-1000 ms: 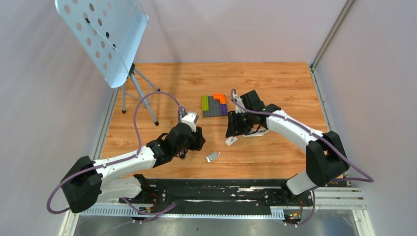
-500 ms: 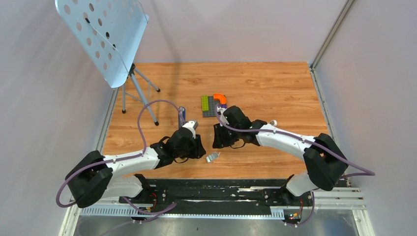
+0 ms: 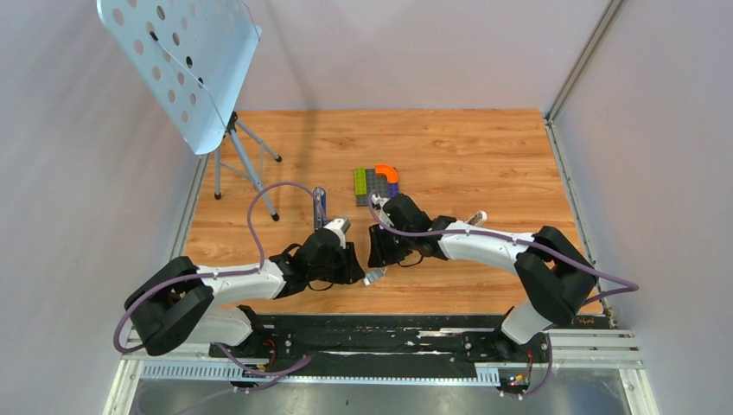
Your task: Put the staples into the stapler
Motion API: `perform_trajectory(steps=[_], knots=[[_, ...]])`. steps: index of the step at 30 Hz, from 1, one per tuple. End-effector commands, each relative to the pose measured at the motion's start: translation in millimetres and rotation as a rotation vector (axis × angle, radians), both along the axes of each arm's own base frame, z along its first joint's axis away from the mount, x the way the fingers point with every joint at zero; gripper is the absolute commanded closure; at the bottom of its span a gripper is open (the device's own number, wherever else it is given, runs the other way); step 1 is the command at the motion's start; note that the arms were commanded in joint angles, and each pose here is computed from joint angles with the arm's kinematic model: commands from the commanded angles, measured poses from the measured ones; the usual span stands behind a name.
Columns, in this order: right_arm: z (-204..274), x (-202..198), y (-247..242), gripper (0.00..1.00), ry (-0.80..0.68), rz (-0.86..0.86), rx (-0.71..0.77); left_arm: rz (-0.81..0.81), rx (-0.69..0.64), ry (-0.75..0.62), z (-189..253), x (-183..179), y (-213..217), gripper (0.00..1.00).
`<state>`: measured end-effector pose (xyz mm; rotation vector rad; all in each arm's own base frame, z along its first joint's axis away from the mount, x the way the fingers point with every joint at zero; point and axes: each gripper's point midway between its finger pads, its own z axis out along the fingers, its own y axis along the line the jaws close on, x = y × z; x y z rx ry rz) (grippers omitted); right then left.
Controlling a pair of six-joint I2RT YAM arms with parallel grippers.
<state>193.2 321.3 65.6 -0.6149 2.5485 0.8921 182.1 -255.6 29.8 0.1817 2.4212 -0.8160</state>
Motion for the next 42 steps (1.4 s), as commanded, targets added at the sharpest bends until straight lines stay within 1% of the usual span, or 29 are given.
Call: perform_trajectory(steps=[1,6,14,22,28,42], knots=[[-11.9,-6.8,-0.6,0.68,0.004,0.013,-0.043,-0.006,-0.046,0.011,-1.7,1.5,-8.3,0.62],[-20.3,-10.8,-2.4,0.69,0.004,0.028,-0.095,-0.012,-0.046,0.018,-6.0,1.8,-11.0,0.62],[-29.1,-13.2,-5.5,0.7,-0.013,0.035,-0.166,-0.005,-0.01,0.019,-13.1,2.0,-5.3,0.62],[-33.4,-13.9,-5.7,0.73,-0.021,0.037,-0.192,-0.003,0.01,0.013,-14.5,2.6,-1.8,0.66],[-35.0,-14.2,-6.0,0.74,-0.029,0.041,-0.211,-0.005,0.018,0.018,-18.7,2.4,-1.6,0.66],[-32.8,-16.6,2.7,0.78,-0.014,0.066,-0.186,-0.01,0.038,0.018,-23.7,3.3,-0.6,0.67]])
